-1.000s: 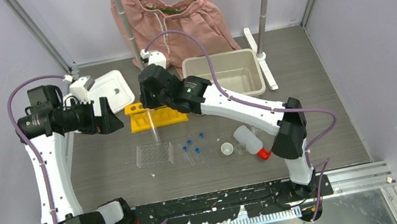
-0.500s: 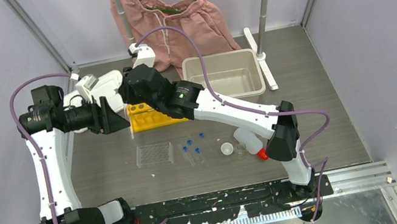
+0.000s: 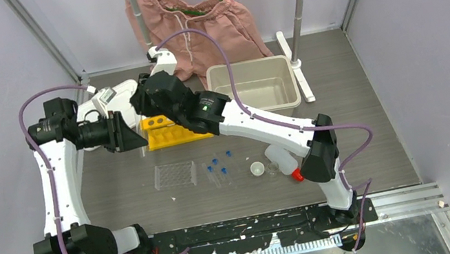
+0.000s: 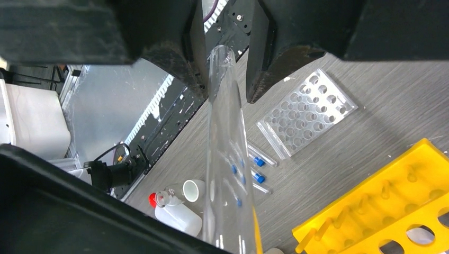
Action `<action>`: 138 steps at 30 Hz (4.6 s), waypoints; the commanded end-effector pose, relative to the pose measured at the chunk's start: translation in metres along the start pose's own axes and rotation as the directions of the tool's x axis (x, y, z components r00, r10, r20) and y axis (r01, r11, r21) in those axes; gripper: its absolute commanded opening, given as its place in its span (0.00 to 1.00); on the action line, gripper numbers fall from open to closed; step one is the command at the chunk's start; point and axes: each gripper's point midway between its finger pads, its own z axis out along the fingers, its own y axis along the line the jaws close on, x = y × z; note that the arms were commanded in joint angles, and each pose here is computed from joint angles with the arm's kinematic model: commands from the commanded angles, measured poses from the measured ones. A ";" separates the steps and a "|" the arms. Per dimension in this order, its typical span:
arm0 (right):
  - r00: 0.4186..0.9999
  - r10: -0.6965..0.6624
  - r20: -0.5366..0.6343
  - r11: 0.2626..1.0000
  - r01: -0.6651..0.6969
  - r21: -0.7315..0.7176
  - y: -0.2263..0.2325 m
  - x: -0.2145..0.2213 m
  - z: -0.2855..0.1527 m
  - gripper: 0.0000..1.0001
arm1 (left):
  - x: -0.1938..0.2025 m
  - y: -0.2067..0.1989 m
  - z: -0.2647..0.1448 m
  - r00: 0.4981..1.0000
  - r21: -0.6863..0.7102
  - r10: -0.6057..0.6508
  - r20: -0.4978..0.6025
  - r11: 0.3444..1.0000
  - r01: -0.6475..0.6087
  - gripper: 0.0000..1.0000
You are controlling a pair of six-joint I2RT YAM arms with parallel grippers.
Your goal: Organize the chemistry lab equipment
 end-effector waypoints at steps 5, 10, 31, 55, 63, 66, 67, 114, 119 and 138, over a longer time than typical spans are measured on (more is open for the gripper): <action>0.994 0.084 0.067 0.992 -0.077 -0.103 0.031 -0.036 -0.016 0.05 | -0.001 0.002 0.004 1.000 0.029 0.010 0.013 1.000 -0.010 0.29; 0.997 0.063 0.034 0.992 -0.059 -0.108 0.031 -0.029 -0.018 0.24 | -0.002 0.001 0.003 0.999 0.030 0.026 0.019 0.999 -0.027 0.00; 0.871 -0.062 -0.487 0.955 -0.090 -0.283 0.017 0.015 -0.044 0.54 | 0.007 -0.009 -0.004 0.941 -0.044 0.325 0.091 0.946 -0.322 0.00; 0.939 -0.285 -0.192 0.956 0.294 0.019 -0.067 -0.048 -0.004 0.01 | -0.004 0.040 0.014 0.998 -0.117 0.069 0.009 0.991 -0.067 1.00; 0.902 -0.432 -0.001 0.885 0.424 0.191 -0.103 -0.070 0.028 0.01 | -0.016 0.096 0.015 0.993 -0.231 -0.116 0.016 0.966 0.117 0.98; 0.896 -0.439 0.064 0.886 0.420 0.196 -0.105 -0.070 0.039 0.01 | -0.016 0.115 0.015 0.987 -0.274 -0.162 0.010 0.949 0.159 0.95; 0.893 -0.442 0.080 0.886 0.421 0.196 -0.105 -0.069 0.043 0.01 | -0.016 0.118 0.015 0.985 -0.278 -0.170 0.009 0.946 0.166 0.94; 0.847 -0.529 -0.063 0.834 0.532 0.149 -0.112 0.032 0.067 0.01 | 0.008 0.133 0.014 0.979 -0.306 -0.197 -0.051 0.936 0.173 0.82; 0.842 -0.534 -0.076 0.829 0.539 0.152 -0.116 0.039 0.071 0.01 | 0.009 0.132 0.013 0.980 -0.308 -0.193 -0.056 0.937 0.166 0.82; 0.826 -0.541 -0.155 0.818 0.560 0.131 -0.131 0.068 0.076 0.01 | 0.009 0.132 0.012 0.981 -0.314 -0.187 -0.058 0.936 0.160 0.82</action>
